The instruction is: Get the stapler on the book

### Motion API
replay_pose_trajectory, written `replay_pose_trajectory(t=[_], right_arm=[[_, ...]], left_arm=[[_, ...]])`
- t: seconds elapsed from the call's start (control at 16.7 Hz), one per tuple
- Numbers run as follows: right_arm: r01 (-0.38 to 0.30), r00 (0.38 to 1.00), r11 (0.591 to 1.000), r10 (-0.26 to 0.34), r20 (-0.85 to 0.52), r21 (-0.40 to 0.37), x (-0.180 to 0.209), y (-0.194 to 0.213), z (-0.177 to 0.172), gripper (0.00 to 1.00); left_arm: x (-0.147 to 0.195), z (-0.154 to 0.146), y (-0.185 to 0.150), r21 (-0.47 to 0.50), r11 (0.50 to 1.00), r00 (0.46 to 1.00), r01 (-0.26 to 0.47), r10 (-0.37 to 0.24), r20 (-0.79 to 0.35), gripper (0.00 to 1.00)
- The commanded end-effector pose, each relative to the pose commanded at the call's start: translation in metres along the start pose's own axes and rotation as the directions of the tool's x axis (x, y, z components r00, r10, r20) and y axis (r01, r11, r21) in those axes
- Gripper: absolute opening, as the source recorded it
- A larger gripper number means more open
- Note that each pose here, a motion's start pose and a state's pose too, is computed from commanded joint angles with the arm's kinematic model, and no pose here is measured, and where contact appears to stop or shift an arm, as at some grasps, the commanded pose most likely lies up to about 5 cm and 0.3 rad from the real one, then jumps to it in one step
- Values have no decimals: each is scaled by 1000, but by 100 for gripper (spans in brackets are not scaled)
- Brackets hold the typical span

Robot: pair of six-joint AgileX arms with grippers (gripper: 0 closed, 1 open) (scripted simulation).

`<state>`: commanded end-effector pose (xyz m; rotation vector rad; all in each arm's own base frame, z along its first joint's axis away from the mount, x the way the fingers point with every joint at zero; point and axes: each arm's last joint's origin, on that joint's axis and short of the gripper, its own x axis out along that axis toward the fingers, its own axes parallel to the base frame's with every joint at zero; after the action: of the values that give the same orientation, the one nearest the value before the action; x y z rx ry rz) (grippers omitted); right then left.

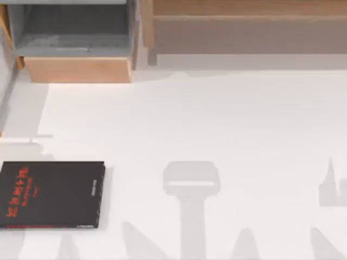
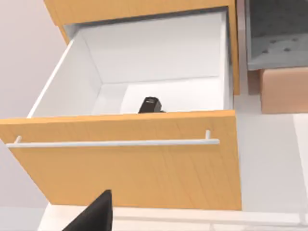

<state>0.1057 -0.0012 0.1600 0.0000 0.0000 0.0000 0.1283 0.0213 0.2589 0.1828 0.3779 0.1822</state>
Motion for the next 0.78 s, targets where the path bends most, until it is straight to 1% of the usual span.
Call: replay_pose_trajectory(t=[0.12, 0.24, 0.36, 0.48, 0.6, 0.78], right_arm=[[0, 1000, 1000, 0, 0, 0, 0, 0, 0, 100], [0, 1000, 1000, 0, 0, 0, 0, 0, 0, 100], [0, 1000, 1000, 0, 0, 0, 0, 0, 0, 100], [0, 1000, 1000, 0, 0, 0, 0, 0, 0, 100], [0, 1000, 1000, 0, 0, 0, 0, 0, 0, 100], [0, 1000, 1000, 0, 0, 0, 0, 0, 0, 100]], left_arm=[[11, 36, 14, 55, 998, 990, -17, 24, -137, 100], [32, 72, 30, 106, 994, 959, -3, 33, -281, 100], [64, 104, 46, 143, 989, 907, 39, 25, -421, 100], [106, 128, 61, 159, 982, 838, 99, 4, -546, 100], [155, 141, 75, 154, 974, 758, 166, -26, -651, 100], [231, 139, 92, 115, 959, 638, 259, -81, -766, 100]])
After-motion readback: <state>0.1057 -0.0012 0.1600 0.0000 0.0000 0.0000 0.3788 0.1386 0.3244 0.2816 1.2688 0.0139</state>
